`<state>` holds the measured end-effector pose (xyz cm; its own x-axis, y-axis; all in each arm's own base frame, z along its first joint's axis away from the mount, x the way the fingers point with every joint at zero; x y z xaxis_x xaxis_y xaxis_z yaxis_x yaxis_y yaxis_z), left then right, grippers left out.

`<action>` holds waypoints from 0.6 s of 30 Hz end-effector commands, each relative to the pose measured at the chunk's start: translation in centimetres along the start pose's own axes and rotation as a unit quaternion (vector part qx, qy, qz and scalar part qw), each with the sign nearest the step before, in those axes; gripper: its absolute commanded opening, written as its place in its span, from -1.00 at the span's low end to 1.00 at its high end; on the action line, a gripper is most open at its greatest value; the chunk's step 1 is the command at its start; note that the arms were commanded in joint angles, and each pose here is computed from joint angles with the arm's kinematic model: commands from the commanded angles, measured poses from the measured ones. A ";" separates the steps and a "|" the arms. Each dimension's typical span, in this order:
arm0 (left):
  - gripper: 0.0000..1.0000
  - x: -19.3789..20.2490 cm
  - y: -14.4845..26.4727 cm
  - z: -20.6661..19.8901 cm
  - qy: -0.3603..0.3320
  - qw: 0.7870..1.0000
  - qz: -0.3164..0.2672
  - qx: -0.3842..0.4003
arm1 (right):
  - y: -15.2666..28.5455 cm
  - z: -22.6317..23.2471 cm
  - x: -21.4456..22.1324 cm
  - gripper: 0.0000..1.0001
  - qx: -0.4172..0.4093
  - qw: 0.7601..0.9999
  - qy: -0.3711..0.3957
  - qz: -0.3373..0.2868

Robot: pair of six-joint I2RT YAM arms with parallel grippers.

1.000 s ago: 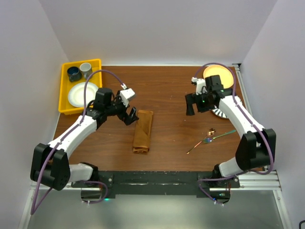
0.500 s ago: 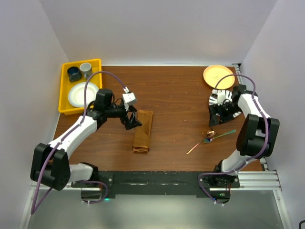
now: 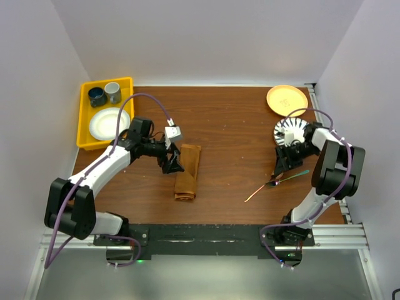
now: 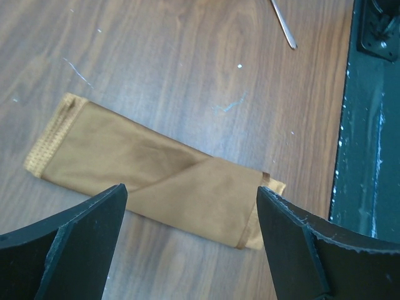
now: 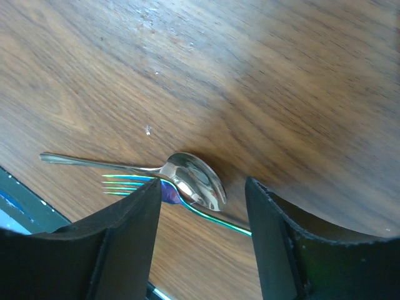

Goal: Fold the napkin into a case and place the utensils inside
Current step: Pick up the spoon from the corner of the board.

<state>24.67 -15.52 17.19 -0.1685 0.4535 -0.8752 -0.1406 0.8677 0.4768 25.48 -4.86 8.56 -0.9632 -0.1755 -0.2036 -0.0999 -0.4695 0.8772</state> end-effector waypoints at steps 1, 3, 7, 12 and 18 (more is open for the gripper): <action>0.79 -1.0 0.3 -0.1 -0.022 1.000 -0.012 0.015 | -0.6 -1.3 0.3 0.18 -0.033 0.999 0.010 -0.026; 0.79 -1.0 0.3 0.0 -0.021 1.000 -0.012 0.013 | -0.9 -1.3 0.7 0.15 -0.054 0.998 0.000 -0.034; 0.79 -1.1 0.3 0.1 -0.020 1.000 -0.013 0.010 | -0.5 -2.4 1.2 0.03 -0.075 0.995 -0.030 -0.057; 0.79 -1.3 0.4 0.2 -0.022 1.000 -0.009 0.006 | -0.6 -2.6 1.7 -0.04 -0.087 0.994 -0.036 -0.047; 0.78 -1.3 0.5 0.5 -0.028 1.000 -0.004 0.000 | -1.0 -2.5 2.4 -0.18 -0.097 0.994 -0.031 -0.029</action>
<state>24.45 -15.38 17.26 -0.1714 0.4668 -0.8676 -0.1281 0.8626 0.4894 24.64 -6.78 7.41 -0.9681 -0.0316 -0.2484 -0.1710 -0.6412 0.7481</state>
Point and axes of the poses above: each gripper's point midway between its finger pads, its own y axis back along the fingers, its own z axis along the line the jaws close on, x = y × z, the point moved 7 cm from there along y, back along the fingers, and after that the axes turned 9 degrees about -y, right-handed, at the moved point
